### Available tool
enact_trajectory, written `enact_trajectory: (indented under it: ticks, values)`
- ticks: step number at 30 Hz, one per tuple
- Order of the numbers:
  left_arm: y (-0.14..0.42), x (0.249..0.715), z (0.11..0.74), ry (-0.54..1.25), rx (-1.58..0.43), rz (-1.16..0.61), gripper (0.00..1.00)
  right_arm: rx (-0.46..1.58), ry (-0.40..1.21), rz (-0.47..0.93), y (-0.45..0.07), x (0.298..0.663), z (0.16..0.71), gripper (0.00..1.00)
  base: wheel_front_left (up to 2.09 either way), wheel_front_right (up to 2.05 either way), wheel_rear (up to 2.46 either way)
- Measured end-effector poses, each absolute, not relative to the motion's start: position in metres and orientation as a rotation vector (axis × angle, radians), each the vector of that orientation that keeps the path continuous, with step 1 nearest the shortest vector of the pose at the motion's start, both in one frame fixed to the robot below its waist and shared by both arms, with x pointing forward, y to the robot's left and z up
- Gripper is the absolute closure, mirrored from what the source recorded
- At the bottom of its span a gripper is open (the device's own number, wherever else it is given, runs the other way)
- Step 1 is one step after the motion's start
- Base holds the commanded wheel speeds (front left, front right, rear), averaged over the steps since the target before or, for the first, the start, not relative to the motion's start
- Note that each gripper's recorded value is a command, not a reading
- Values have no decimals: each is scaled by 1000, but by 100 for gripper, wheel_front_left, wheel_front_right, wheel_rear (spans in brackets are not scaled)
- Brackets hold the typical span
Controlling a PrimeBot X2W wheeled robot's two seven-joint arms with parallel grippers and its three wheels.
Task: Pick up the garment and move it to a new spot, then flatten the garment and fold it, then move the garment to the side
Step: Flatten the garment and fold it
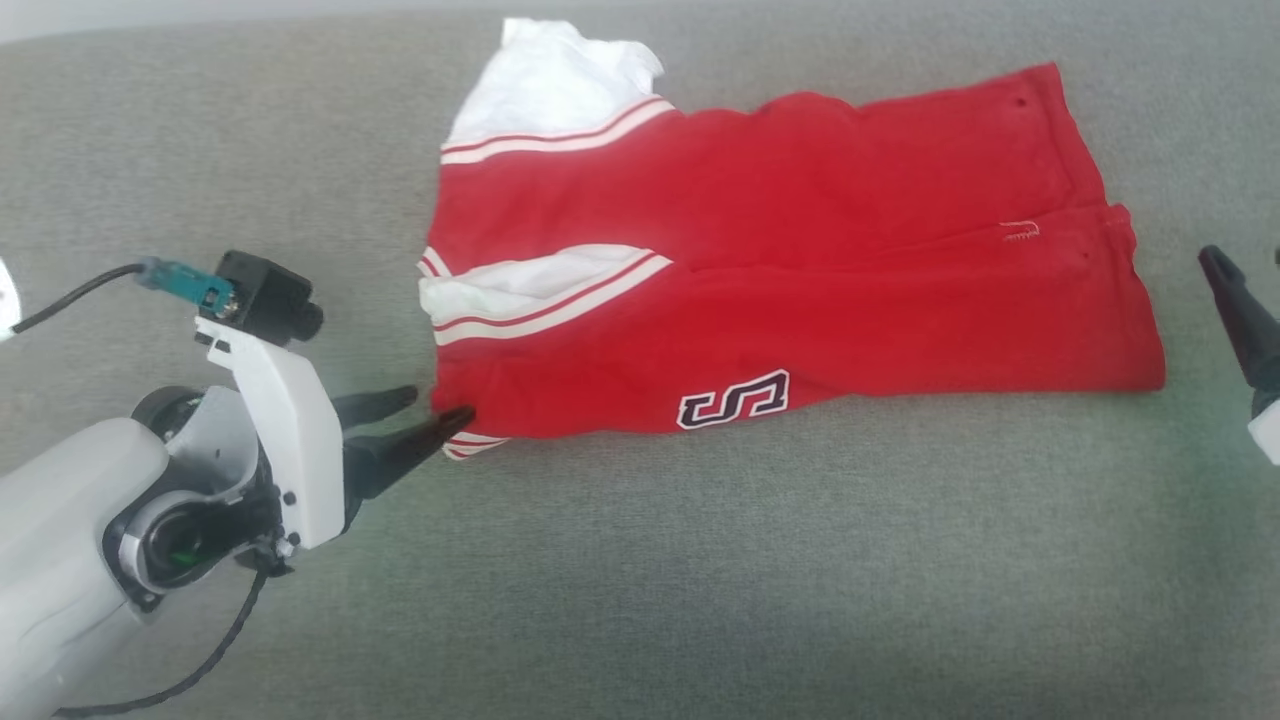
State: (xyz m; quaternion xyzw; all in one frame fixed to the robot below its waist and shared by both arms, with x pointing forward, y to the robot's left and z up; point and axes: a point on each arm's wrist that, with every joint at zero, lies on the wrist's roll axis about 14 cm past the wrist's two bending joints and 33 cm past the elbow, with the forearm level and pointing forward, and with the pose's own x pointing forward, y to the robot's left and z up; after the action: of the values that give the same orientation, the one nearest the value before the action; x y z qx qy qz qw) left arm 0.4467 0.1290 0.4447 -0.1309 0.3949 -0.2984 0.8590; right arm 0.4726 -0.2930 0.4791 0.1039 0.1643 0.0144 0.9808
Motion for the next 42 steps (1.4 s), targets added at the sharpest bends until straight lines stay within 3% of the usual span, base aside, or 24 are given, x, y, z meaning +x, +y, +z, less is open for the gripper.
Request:
enact_trajectory:
  ticks: [9,10,11,12,13,22,31,32,33,34,35,42]
  values:
    - [117,445,385,1106,-316,-612,0,212,368,2,-300,469,462,0,0,0,0]
    - [117,446,382,1124,-323,-611,9,209,373,0,-301,469,460,0,0,0,0]
    - [116,447,379,1138,-327,-613,49,205,380,0,-302,468,458,0,0,0,0]
    - [115,447,377,1148,-325,-622,62,200,392,6,-300,467,456,0,0,0,0]
    - [115,448,376,1151,-327,-624,100,192,403,14,-299,468,454,0,0,0,0]
    - [108,451,374,1134,-355,-652,100,72,640,119,-283,466,425,0,0,0,0]
    - [105,451,372,1099,-359,-662,100,-10,992,199,-273,450,381,0,0,0,0]
    - [105,451,372,1096,-363,-660,100,-10,1003,204,-272,450,380,8,0,0,0]
    - [105,451,372,1092,-365,-657,100,-1,1005,206,-271,451,380,57,0,0,0]
    - [105,451,372,1089,-366,-656,100,5,1007,208,-270,451,380,92,0,0,0]
    - [105,451,372,1087,-367,-656,100,8,1006,208,-270,452,380,100,0,0,0]
    - [109,449,383,1000,-369,-634,100,32,963,188,-275,443,391,100,0,0,0]
